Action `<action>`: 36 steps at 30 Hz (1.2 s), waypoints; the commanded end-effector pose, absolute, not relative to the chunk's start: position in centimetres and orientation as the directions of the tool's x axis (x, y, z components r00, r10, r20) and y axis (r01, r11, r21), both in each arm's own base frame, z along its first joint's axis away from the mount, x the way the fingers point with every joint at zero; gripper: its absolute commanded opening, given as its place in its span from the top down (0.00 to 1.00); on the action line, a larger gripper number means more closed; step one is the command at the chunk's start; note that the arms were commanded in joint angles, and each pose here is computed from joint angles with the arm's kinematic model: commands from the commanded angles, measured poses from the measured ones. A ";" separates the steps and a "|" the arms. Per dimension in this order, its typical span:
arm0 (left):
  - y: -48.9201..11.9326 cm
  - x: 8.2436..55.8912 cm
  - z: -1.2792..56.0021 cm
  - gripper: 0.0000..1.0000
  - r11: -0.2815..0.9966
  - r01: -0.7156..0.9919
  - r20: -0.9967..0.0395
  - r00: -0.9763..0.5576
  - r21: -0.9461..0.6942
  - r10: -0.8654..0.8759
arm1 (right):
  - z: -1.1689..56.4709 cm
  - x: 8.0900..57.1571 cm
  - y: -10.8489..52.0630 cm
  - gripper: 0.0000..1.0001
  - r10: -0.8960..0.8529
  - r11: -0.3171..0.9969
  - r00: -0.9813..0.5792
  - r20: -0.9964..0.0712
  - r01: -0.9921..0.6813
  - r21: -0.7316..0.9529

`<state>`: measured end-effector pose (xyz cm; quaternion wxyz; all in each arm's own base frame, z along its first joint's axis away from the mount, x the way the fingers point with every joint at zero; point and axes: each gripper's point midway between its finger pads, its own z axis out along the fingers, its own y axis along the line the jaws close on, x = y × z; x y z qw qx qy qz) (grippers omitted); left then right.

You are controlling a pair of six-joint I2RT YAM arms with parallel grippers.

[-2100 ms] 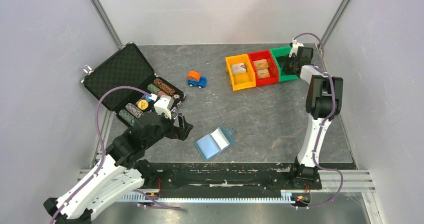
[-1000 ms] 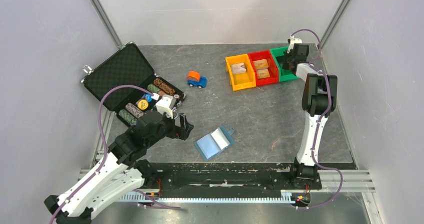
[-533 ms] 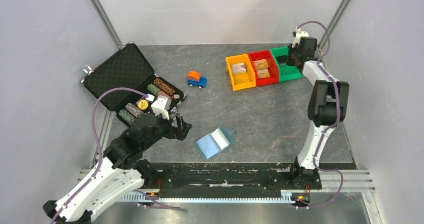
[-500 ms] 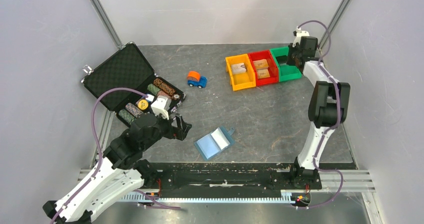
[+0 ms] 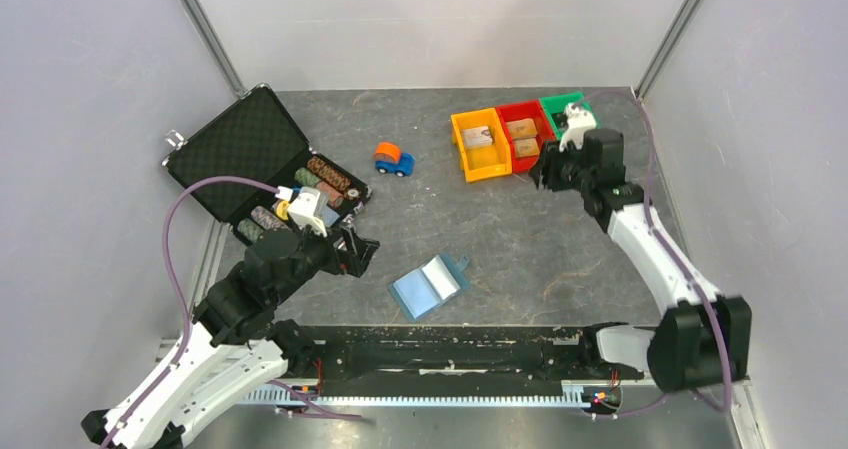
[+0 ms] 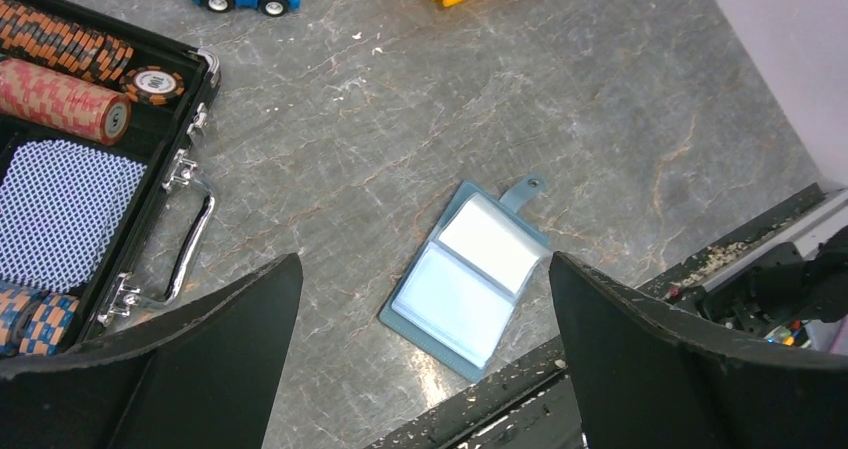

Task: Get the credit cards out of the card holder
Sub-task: Reset both arms

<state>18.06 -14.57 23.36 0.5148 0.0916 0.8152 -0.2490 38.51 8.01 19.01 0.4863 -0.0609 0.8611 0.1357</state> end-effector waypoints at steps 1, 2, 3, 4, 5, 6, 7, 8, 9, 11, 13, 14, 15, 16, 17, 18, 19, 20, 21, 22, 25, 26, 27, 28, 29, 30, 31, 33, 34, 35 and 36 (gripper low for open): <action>-15.0 17.4 26.9 0.00 0.812 0.430 -0.883 -0.421 -0.395 -0.206 | 19.6 33.2 10.6 0.48 0.041 0.911 -0.497 -0.867 -0.337 0.236; -15.1 17.2 27.2 0.00 0.804 0.438 -0.883 -0.417 -0.401 -0.214 | 20.0 32.0 11.1 0.45 0.050 0.897 -0.491 -0.870 -0.361 0.255; -15.2 17.0 27.8 0.00 0.794 0.451 -0.885 -0.410 -0.406 -0.220 | 20.5 30.8 11.7 0.42 0.057 0.878 -0.488 -0.871 -0.392 0.277; -15.2 16.9 28.2 0.00 0.786 0.460 -0.886 -0.405 -0.412 -0.227 | 21.2 29.7 12.2 0.36 0.071 0.859 -0.476 -0.877 -0.418 0.297; -15.3 16.7 28.7 0.00 0.776 0.472 -0.887 -0.398 -0.418 -0.235 | 21.6 28.8 12.4 0.24 0.086 0.847 -0.466 -0.881 -0.430 0.311; -15.4 16.5 29.2 0.00 0.767 0.481 -0.886 -0.395 -0.425 -0.243 | 22.1 28.0 12.4 0.04 0.098 0.842 -0.455 -0.885 -0.437 0.318; -15.4 16.2 29.7 0.00 0.755 0.492 -0.884 -0.392 -0.434 -0.253 | 22.5 27.3 12.2 0.02 0.103 0.843 -0.437 -0.894 -0.439 0.312; -15.6 15.9 30.2 0.00 0.740 0.504 -0.882 -0.391 -0.444 -0.263 | 23.0 26.6 12.2 0.02 0.108 0.840 -0.415 -0.903 -0.448 0.307; -15.6 15.6 30.6 0.00 0.728 0.515 -0.880 -0.389 -0.453 -0.272 | 23.4 25.9 12.2 0.02 0.110 0.834 -0.396 -0.912 -0.462 0.301; -15.6 15.0 31.4 0.00 0.704 0.531 -0.874 -0.383 -0.472 -0.298 | 24.3 24.9 12.1 0.02 0.138 0.830 -0.370 -0.919 -0.463 0.311; -15.4 14.5 31.7 0.00 0.686 0.541 -0.870 -0.375 -0.485 -0.320 | 24.9 24.1 11.9 0.02 0.182 0.829 -0.352 -0.918 -0.448 0.336; -15.2 14.3 31.7 0.00 0.680 0.545 -0.868 -0.372 -0.491 -0.328 | 25.2 23.8 11.8 0.02 0.198 0.828 -0.339 -0.920 -0.444 0.342; -15.1 14.1 31.6 0.00 0.676 0.547 -0.867 -0.371 -0.494 -0.333 | 25.5 23.5 11.6 0.02 0.208 0.832 -0.325 -0.923 -0.437 0.342; -14.9 13.9 31.6 0.00 0.673 0.550 -0.866 -0.367 -0.496 -0.338 | 25.9 23.3 11.3 0.02 0.222 0.838 -0.307 -0.925 -0.425 0.342; -14.8 13.7 31.3 0.00 0.671 0.549 -0.865 -0.368 -0.498 -0.341 | 26.3 23.1 10.7 0.02 0.243 0.849 -0.282 -0.928 -0.401 0.344; -14.6 13.5 31.3 0.00 0.669 0.550 -0.864 -0.366 -0.500 -0.346 | 26.5 23.0 10.4 0.02 0.253 0.855 -0.267 -0.930 -0.388 0.344; -14.5 13.4 31.0 0.00 0.669 0.548 -0.862 -0.369 -0.503 -0.347 | 26.8 22.9 10.0 0.02 0.262 0.863 -0.247 -0.933 -0.374 0.341; -14.4 13.2 30.9 0.00 0.666 0.548 -0.861 -0.369 -0.507 -0.351 | 26.9 22.8 9.7 0.02 0.271 0.870 -0.237 -0.933 -0.355 0.343; -14.3 13.1 30.7 0.00 0.665 0.547 -0.859 -0.370 -0.509 -0.353 | 27.0 22.8 9.4 0.02 0.279 0.875 -0.231 -0.932 -0.338 0.346; -14.3 13.0 30.5 0.00 0.665 0.545 -0.858 -0.374 -0.511 -0.352 | 27.2 22.7 9.1 0.02 0.289 0.879 -0.226 -0.930 -0.322 0.351; -14.1 12.8 30.2 0.00 0.664 0.545 -0.858 -0.377 -0.511 -0.350 | 27.6 22.5 8.6 0.02 0.305 0.884 -0.218 -0.927 -0.296 0.361; -14.1 12.8 30.1 0.00 0.666 0.546 -0.859 -0.376 -0.509 -0.348 | 27.8 22.5 8.5 0.02 0.310 0.885 -0.215 -0.926 -0.290 0.363; -14.0 12.8 30.1 0.00 0.667 0.546 -0.860 -0.372 -0.507 -0.349 | 27.8 22.5 8.5 0.02 0.311 0.886 -0.213 -0.926 -0.286 0.364; -14.0 12.8 30.1 0.00 0.668 0.545 -0.860 -0.373 -0.506 -0.348 | 28.1 22.4 8.5 0.02 0.314 0.885 -0.209 -0.926 -0.289 0.365; -14.0 12.8 30.1 0.00 0.669 0.544 -0.860 -0.372 -0.506 -0.348 | 28.2 22.3 8.6 0.02 0.316 0.883 -0.208 -0.926 -0.294 0.367; -14.0 12.8 30.1 0.00 0.670 0.545 -0.861 -0.372 -0.504 -0.346 | 28.4 22.3 8.5 0.02 0.316 0.882 -0.203 -0.927 -0.296 0.366; -14.1 12.8 30.0 0.00 0.670 0.545 -0.861 -0.373 -0.504 -0.345 | 28.5 22.3 8.5 0.02 0.318 0.882 -0.199 -0.927 -0.296 0.366; -14.1 12.8 29.9 0.00 0.670 0.546 -0.862 -0.372 -0.504 -0.344 | 28.5 22.4 8.4 0.02 0.321 0.885 -0.194 -0.927 -0.288 0.367; -14.1 12.8 29.9 0.00 0.671 0.546 -0.862 -0.373 -0.502 -0.343 | 28.5 22.4 8.4 0.02 0.322 0.883 -0.198 -0.926 -0.289 0.369; -14.1 12.9 29.8 0.00 0.671 0.545 -0.862 -0.373 -0.503 -0.343 | 28.4 22.4 8.6 0.02 0.323 0.881 -0.202 -0.925 -0.293 0.372; -14.1 12.9 29.8 0.00 0.671 0.544 -0.862 -0.375 -0.503 -0.342 | 28.3 22.4 8.7 0.02 0.324 0.878 -0.209 -0.923 -0.298 0.375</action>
